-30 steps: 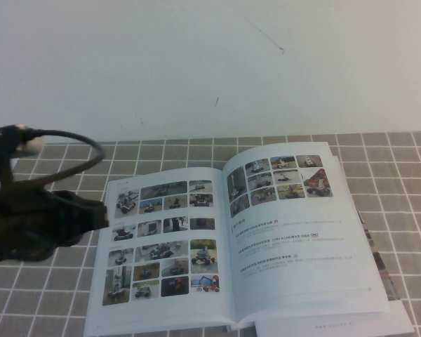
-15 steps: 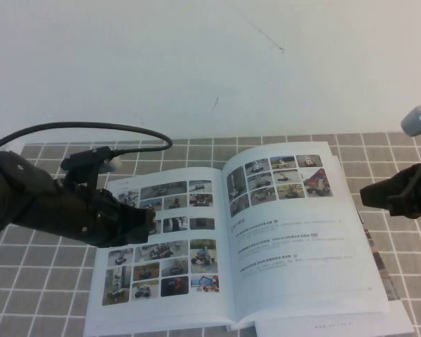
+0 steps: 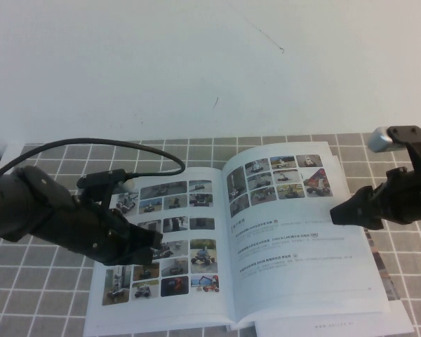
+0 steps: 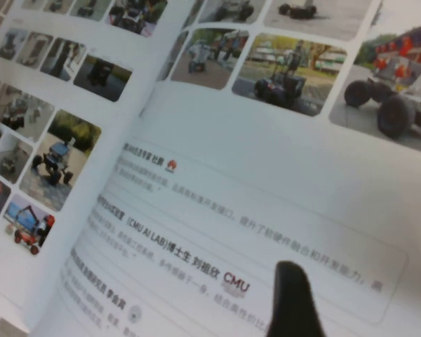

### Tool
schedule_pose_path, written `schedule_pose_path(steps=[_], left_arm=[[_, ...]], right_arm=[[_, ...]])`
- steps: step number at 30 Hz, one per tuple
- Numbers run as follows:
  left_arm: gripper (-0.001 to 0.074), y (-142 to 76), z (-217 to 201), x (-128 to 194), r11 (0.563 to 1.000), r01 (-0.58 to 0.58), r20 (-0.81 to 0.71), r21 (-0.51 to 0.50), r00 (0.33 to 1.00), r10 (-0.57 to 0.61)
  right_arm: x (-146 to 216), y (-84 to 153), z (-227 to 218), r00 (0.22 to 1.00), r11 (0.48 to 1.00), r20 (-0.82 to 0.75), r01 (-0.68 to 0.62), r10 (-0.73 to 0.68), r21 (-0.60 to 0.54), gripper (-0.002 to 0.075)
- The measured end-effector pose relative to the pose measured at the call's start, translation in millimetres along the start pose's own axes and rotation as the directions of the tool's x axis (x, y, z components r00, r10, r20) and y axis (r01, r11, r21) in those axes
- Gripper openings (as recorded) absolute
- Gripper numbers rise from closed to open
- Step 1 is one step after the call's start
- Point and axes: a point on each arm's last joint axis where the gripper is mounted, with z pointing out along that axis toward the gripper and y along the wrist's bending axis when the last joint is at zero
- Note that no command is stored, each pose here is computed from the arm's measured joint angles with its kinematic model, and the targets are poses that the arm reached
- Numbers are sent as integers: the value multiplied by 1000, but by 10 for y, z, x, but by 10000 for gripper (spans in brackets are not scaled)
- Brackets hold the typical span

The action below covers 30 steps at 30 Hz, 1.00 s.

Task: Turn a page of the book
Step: Open the closed book

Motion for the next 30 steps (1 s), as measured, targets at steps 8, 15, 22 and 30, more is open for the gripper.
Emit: schedule_pose_path(steps=[8, 15, 22, 30], left_arm=[[-4, -11, 7, 12, 1000, -25, -10, -6, 1000, 25], [-4, -8, 7, 16, 999, -38, -15, -9, 999, 38], [-4, -10, 3, 6, 999, -46, -13, -10, 999, 46], [-4, -11, 3, 9, 999, -46, -16, -8, 999, 46]], right_arm=[[-32, -86, 121, 1000, 1000, -13, -25, 25, -13, 445], [-94, -104, 106, 1000, 1000, 10, -26, 25, 9, 445], [-108, -114, 103, 998, 998, 17, -59, 58, 20, 445], [-110, -130, 108, 995, 995, 23, -97, 96, 32, 446]])
